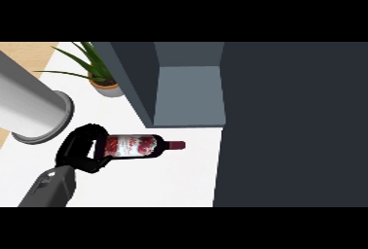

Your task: Pick up the wine, place it into the cabinet and close the cabinet

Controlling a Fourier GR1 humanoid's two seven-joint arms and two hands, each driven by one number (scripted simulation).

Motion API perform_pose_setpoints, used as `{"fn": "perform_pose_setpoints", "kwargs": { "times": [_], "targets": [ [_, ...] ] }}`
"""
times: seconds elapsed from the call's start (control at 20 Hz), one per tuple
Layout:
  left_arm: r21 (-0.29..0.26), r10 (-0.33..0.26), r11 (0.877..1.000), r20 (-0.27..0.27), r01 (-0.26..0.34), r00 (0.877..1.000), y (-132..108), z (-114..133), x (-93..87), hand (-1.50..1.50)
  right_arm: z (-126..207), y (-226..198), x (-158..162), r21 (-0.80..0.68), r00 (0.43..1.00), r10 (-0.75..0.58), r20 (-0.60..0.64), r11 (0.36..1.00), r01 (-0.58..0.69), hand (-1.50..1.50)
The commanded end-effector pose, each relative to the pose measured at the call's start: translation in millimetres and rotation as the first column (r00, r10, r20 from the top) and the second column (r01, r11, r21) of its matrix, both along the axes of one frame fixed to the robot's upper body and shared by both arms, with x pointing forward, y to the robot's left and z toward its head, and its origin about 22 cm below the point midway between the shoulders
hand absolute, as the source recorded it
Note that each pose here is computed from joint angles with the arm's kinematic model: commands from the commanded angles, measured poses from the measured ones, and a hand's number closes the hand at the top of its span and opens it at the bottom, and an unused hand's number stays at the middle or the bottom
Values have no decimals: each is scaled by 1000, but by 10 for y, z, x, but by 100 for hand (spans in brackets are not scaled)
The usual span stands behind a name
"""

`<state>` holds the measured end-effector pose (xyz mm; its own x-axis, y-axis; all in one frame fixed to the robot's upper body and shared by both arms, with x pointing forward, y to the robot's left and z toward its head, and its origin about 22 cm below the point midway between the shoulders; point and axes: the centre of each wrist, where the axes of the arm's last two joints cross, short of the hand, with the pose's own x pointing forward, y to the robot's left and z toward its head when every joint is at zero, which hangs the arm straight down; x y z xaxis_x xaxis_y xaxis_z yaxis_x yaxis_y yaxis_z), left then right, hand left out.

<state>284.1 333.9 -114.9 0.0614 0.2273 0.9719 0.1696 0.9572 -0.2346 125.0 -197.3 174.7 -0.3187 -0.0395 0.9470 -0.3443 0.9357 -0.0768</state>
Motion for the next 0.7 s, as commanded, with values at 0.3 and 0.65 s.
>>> {"fn": "perform_pose_setpoints", "kwargs": {
  "times": [0.3,0.65],
  "targets": [
    [-182,277,953,206,-242,938,-602,-355,-576,150,270,-87,-367,57,999,5,34,998,-7,-150],
    [-168,208,971,234,-171,950,-849,181,-352,150,270,-116,-332,53,999,13,46,998,-16,-150]
  ]
}}
